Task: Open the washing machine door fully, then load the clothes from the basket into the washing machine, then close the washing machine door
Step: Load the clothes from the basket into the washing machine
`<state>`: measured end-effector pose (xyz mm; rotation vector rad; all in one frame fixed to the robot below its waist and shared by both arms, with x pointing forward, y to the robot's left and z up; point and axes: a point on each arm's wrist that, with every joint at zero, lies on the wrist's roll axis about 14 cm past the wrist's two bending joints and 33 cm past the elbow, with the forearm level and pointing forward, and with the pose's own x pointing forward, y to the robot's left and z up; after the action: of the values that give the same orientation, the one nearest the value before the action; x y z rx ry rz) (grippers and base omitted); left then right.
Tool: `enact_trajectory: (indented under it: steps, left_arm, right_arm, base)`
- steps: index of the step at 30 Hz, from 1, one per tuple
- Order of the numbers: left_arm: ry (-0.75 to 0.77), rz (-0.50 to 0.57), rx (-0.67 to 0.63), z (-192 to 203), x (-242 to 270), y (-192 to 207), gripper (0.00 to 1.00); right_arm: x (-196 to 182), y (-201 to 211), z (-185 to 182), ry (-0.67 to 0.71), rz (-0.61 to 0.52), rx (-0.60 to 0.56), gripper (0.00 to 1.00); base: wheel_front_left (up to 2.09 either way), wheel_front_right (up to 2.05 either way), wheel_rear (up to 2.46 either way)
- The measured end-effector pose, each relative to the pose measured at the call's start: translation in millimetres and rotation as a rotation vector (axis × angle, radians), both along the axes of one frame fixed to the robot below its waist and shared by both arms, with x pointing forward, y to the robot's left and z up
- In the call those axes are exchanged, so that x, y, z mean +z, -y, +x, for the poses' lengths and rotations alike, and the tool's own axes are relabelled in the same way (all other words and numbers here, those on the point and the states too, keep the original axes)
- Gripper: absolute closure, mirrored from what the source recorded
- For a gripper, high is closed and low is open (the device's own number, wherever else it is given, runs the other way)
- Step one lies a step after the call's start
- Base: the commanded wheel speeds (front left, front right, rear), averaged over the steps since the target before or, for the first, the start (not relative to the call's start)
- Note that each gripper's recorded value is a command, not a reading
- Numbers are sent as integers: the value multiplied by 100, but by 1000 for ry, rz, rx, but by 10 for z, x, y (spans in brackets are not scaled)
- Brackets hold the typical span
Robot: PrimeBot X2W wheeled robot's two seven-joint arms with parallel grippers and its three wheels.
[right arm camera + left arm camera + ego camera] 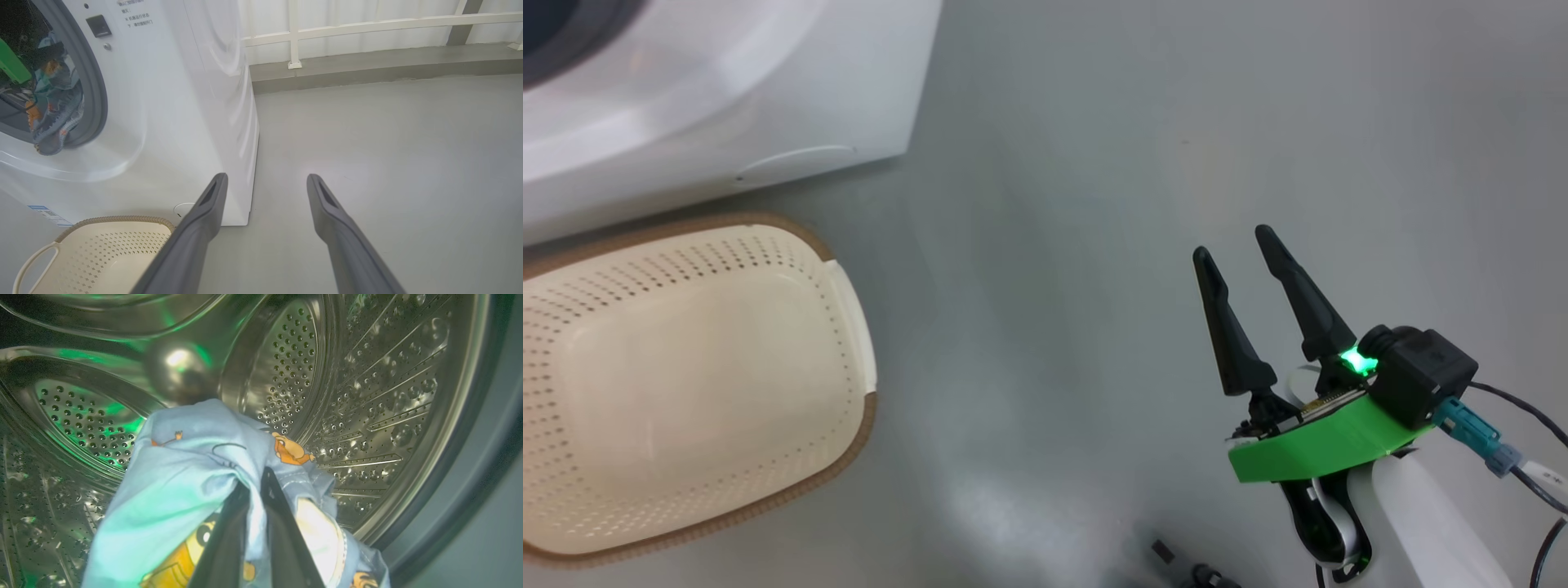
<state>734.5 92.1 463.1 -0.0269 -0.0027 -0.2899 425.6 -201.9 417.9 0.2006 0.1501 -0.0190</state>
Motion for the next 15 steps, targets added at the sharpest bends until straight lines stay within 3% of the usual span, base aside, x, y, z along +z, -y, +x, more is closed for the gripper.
enact_trajectory:
  steps: [12,15]
  left_arm:
    - [240,-26,-33,205,588,143,100]
    - [231,-11,-34,188,532,139,100]
  right_arm:
    - [-104,40,30,-26,-11,-12,0]
    - [-105,-4,33,-26,-4,-2,0]
  base:
    - [0,0,0]
    - [0,0,0]
